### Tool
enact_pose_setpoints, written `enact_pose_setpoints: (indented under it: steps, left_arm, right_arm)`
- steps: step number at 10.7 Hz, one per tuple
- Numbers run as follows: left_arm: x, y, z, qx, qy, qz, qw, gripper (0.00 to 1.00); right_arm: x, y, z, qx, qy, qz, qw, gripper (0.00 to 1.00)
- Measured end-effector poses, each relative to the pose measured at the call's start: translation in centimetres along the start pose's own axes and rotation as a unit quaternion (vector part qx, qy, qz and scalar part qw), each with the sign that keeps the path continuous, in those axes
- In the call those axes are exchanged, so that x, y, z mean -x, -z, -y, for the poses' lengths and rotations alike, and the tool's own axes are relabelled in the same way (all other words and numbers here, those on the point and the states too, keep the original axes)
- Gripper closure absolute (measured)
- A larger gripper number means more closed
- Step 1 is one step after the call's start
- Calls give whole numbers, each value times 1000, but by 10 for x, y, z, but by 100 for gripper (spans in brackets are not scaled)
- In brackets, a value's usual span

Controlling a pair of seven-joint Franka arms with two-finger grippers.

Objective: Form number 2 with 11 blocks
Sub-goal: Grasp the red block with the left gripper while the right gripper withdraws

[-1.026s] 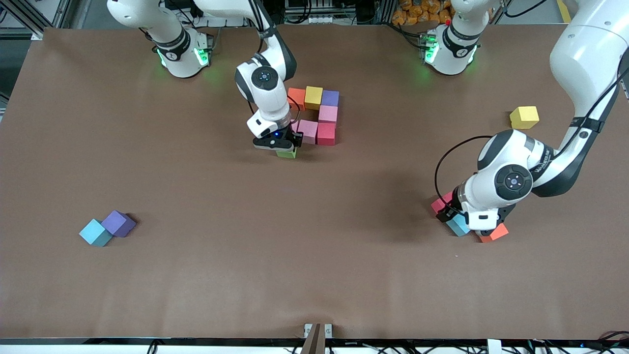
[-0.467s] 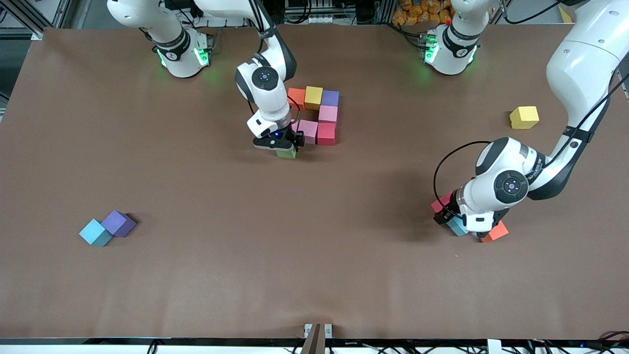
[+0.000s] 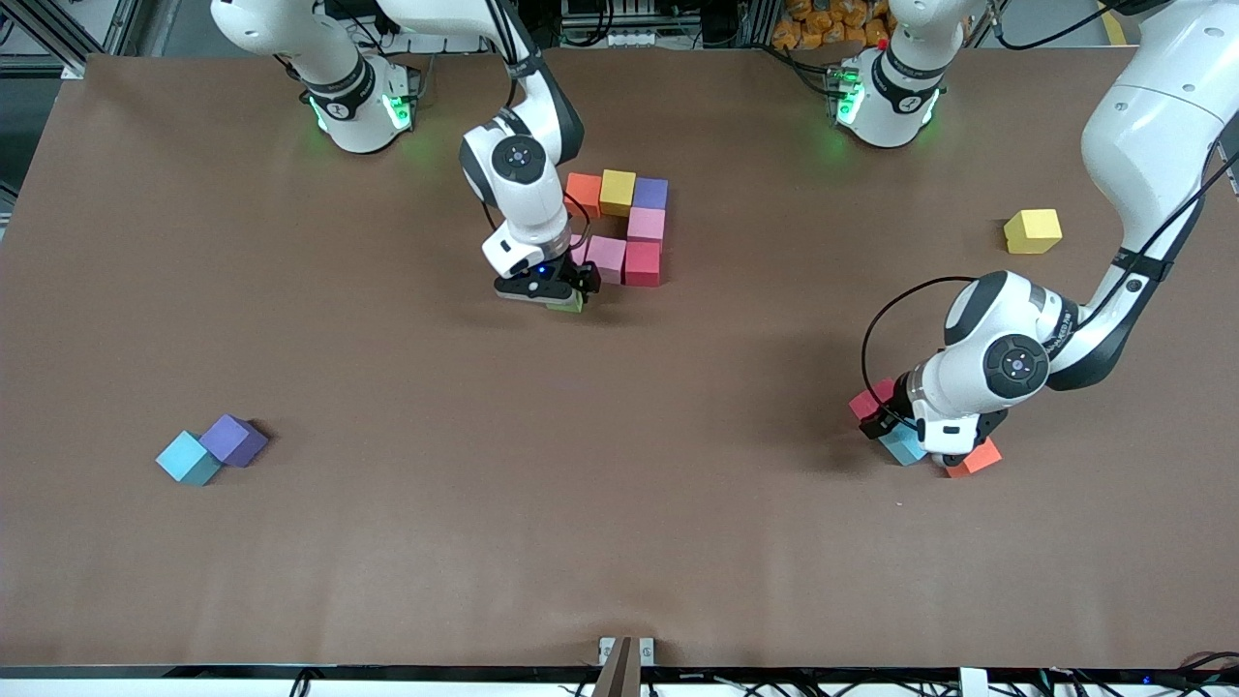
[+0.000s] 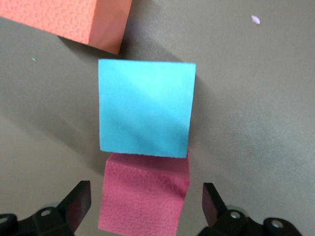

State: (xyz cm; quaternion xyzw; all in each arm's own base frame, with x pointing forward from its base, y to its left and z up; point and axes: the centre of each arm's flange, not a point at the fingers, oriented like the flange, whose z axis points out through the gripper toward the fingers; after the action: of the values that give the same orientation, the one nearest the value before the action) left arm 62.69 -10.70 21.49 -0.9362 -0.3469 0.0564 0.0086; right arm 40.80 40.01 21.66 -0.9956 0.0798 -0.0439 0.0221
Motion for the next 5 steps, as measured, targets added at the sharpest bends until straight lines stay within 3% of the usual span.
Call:
enact_pose_setpoints:
  steps: [2,3,5]
  left_arm:
    - [5,-5,0,-2,-14,-11,1000,0]
    - [5,-6,0,-4,-19,-15,1000,10]
    - [7,-8,0,-5,-25,-14,1000,19]
  right_arm:
    - [-47,28,-22,2,22,14,1000,0]
    - [-78,40,-49,0,47,23,999,0]
    - [-144,58,-128,-10,105,33,994,0]
